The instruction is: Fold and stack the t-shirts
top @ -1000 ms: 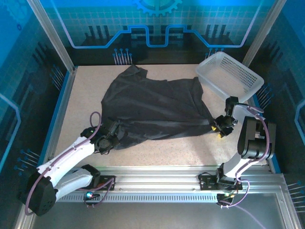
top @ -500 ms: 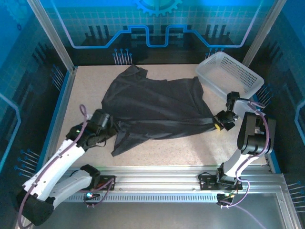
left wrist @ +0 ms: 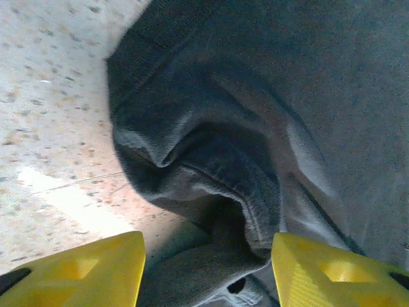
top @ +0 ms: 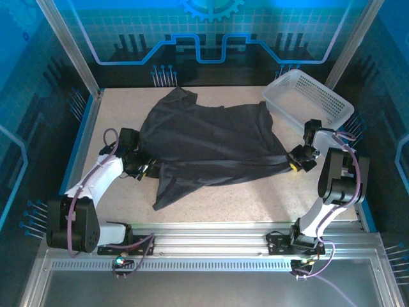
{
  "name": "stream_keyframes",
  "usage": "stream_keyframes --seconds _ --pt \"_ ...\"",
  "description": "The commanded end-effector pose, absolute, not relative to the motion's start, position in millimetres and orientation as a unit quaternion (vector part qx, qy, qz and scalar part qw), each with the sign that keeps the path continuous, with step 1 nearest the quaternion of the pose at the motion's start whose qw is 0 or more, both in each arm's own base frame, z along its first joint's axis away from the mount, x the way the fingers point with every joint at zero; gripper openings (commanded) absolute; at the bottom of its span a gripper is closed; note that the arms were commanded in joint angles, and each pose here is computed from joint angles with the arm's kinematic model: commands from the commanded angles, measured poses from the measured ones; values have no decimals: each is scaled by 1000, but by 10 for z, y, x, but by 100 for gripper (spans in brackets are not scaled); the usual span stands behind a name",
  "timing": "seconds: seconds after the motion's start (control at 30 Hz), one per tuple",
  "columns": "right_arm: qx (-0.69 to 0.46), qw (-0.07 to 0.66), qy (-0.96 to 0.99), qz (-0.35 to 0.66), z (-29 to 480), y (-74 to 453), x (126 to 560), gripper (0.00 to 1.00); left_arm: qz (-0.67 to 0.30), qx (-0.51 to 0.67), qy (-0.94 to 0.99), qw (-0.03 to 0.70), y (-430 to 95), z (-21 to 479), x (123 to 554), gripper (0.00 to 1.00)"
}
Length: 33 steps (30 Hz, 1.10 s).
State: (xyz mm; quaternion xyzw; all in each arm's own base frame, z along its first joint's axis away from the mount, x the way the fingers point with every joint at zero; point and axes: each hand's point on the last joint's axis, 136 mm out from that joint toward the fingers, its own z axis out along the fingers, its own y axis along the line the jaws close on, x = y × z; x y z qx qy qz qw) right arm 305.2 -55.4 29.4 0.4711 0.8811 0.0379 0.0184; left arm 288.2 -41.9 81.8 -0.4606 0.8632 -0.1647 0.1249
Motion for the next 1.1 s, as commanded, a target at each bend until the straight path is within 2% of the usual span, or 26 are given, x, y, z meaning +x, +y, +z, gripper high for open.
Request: stream_keyframes --seconds 0.0,0.33,0.5,0.53,0.63,0.67,0.8,1.07 --pt "459 16 888 20 303 -576 3023 0 -225 -499 826 135 -523 892 3074 58" --pt "458 8 889 27 239 -499 3019 0 -216 -509 831 66 -744 509 3058 46" --pt "453 13 891 30 260 -465 3065 0 -216 -511 828 83 -729 497 3182 38" --pt "452 13 891 30 268 -460 3068 0 -215 -509 829 85 -726 509 3208 32" --pt "445 24 895 35 322 -423 3118 0 -210 -504 832 92 -706 591 3234 5" --pt "438 32 898 38 375 -403 3159 0 -213 -503 832 101 -700 652 3242 0" --pt "388 95 915 60 793 -239 3472 0 -223 -497 823 160 -611 1107 3353 0" --pt "294 294 899 139 2507 121 4371 0 -283 -458 749 386 -294 3021 4049 0"
